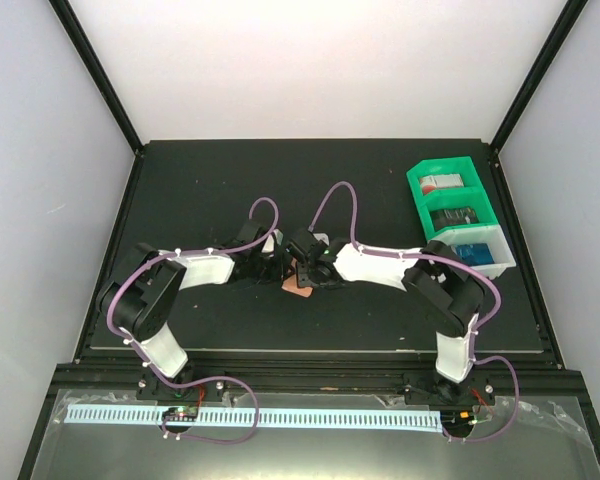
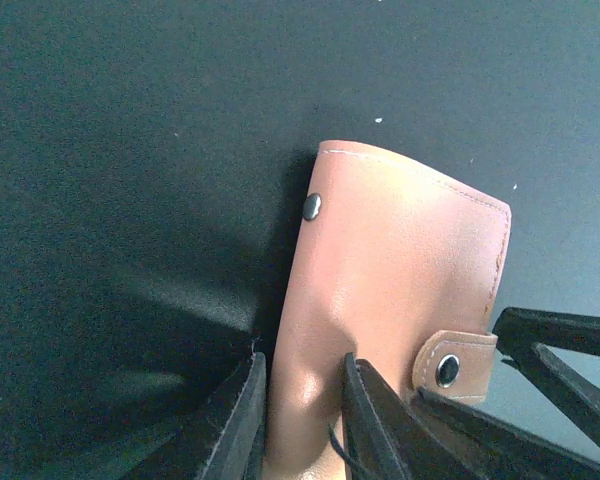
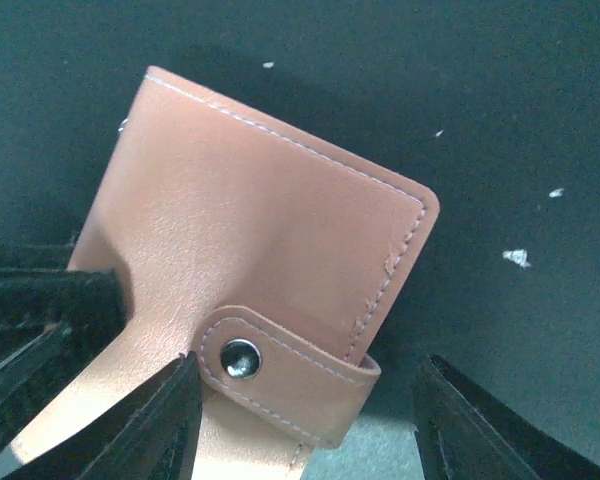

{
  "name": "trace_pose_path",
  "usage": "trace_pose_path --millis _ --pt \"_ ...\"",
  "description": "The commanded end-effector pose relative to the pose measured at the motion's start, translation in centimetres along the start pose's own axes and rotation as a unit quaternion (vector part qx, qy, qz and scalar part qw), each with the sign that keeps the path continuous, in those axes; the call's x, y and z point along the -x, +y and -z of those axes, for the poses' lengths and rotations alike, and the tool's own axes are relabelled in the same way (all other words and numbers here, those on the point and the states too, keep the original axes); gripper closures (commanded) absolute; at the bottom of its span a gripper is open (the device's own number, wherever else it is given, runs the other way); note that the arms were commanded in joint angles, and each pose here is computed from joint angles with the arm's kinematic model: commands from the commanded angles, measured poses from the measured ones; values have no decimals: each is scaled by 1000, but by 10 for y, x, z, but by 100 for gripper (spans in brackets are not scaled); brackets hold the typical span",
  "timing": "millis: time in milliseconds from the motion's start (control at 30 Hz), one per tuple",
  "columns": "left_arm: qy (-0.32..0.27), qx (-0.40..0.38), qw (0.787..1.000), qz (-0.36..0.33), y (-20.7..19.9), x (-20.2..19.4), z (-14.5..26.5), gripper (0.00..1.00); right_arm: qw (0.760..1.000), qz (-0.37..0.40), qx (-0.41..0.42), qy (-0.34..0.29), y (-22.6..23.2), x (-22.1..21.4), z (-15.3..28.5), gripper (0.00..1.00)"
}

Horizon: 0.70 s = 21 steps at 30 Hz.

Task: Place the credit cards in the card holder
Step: Open the card holder at the center of the board.

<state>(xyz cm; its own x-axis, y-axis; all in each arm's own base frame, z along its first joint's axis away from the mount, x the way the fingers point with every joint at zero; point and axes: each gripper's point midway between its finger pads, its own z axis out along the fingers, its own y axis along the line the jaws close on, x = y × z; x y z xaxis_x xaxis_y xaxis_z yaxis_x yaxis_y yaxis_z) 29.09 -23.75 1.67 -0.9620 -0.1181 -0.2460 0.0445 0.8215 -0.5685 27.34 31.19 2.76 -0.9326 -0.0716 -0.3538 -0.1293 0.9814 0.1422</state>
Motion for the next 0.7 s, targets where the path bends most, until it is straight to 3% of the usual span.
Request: trace_pose_path --millis 0,267,667 --pt "79 98 991 45 59 -57 -9 77 999 -12 -37 -31 -5 13 -5 41" --pt "83 107 989 52 68 -65 -11 83 996 -12 -75 -49 -13 20 -14 41" --pt "69 136 986 63 88 -72 -10 95 983 -40 -139 -111 -39 40 17 48"
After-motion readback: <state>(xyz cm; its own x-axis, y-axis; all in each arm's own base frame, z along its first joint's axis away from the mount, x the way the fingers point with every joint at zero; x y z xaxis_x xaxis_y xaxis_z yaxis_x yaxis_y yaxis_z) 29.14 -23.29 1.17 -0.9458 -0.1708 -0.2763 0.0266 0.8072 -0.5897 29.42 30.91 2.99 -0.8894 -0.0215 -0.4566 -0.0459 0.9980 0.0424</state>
